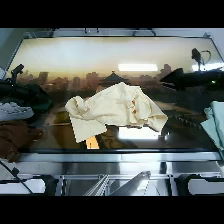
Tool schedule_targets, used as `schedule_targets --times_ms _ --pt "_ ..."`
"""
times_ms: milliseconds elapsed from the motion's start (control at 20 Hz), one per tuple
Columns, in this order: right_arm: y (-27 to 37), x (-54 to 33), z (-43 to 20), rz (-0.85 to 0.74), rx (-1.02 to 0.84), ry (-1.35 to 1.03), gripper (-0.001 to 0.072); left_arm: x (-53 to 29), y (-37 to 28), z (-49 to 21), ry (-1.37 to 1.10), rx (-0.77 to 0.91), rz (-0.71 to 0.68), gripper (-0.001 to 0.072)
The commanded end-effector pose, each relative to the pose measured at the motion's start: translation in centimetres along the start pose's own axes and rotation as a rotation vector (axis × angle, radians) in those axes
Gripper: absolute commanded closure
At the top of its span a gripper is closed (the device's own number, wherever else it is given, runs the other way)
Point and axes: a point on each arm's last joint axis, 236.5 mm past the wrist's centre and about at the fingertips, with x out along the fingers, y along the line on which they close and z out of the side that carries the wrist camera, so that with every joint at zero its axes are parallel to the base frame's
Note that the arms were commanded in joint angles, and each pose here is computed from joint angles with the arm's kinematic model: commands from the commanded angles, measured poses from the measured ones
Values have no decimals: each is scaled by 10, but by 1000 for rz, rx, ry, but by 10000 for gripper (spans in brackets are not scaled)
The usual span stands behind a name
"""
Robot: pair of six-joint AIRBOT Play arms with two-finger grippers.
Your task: Fold the shirts.
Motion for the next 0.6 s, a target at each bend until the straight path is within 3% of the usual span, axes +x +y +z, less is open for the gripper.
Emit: schedule_targets --times_ms 0,150,550 --pt "-62 -41 -67 -243 132 119 348 13 18 -38 129 -102 -59 411" --pt "-95 -45 -107 -347 250 66 348 46 30 -71 187 -185 -69 411" --pt "-98 -12 -159 -272 347 57 348 107 5 -64 140 -130 -106 410"
